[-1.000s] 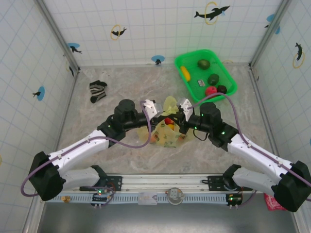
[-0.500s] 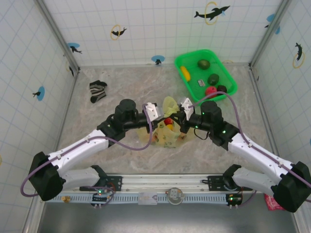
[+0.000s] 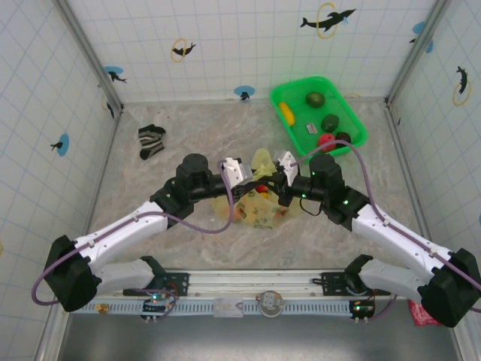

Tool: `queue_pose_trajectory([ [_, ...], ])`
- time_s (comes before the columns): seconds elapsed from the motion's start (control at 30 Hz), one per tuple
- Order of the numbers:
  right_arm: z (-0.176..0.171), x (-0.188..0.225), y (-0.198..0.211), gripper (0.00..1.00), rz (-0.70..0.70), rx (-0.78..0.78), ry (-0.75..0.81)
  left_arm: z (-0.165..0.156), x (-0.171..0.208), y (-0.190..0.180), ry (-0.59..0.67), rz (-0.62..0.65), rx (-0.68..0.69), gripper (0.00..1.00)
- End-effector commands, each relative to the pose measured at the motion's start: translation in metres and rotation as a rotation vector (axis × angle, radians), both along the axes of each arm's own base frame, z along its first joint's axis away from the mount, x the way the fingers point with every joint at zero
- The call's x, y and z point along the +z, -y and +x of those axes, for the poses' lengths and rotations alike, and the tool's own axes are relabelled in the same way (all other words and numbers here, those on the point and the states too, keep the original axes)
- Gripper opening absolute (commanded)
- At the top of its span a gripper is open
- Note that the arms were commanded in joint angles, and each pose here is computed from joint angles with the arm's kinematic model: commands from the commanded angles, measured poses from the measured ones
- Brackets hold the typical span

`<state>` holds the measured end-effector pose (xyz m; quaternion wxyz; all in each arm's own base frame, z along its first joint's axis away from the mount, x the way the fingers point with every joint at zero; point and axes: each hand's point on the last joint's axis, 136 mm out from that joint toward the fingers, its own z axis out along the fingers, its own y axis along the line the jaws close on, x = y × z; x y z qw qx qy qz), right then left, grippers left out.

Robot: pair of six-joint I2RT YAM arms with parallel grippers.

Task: Place the fake fruits into the plastic bag and tie a complex knot

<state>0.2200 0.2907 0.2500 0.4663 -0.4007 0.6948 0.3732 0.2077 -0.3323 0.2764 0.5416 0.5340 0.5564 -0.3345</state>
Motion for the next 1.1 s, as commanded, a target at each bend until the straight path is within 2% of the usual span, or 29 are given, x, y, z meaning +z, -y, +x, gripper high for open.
queue_pose_trajectory([
  [0.0,-0.004,0.017,-0.004,0.0,0.025,0.031,0.042,0.002,0.004,0.002,-0.024,-0.043,0.002,0.32],
  [0.1,-0.004,0.015,-0.005,0.0,0.018,0.032,0.047,-0.002,0.003,0.004,-0.039,-0.046,-0.021,0.29],
  [0.37,-0.004,0.011,-0.003,0.0,0.002,0.024,0.07,-0.006,0.004,0.006,-0.048,-0.055,-0.051,0.0],
  [0.47,-0.004,0.014,0.0,0.01,0.004,0.012,0.088,-0.004,0.003,0.005,-0.04,-0.053,-0.041,0.0],
  [0.6,-0.004,0.02,0.009,0.18,-0.001,-0.025,0.117,-0.003,0.001,0.004,-0.027,-0.047,-0.033,0.0],
  [0.73,-0.006,0.028,0.02,0.26,-0.007,-0.061,0.152,-0.004,-0.002,0.003,-0.021,-0.039,-0.032,0.0],
  [0.87,-0.009,0.033,0.027,0.3,-0.013,-0.072,0.166,-0.004,-0.005,0.003,-0.02,-0.032,-0.034,0.0],
  [1.07,-0.006,0.034,0.033,0.28,-0.019,-0.099,0.17,-0.004,-0.006,0.002,-0.015,-0.029,-0.033,0.0],
])
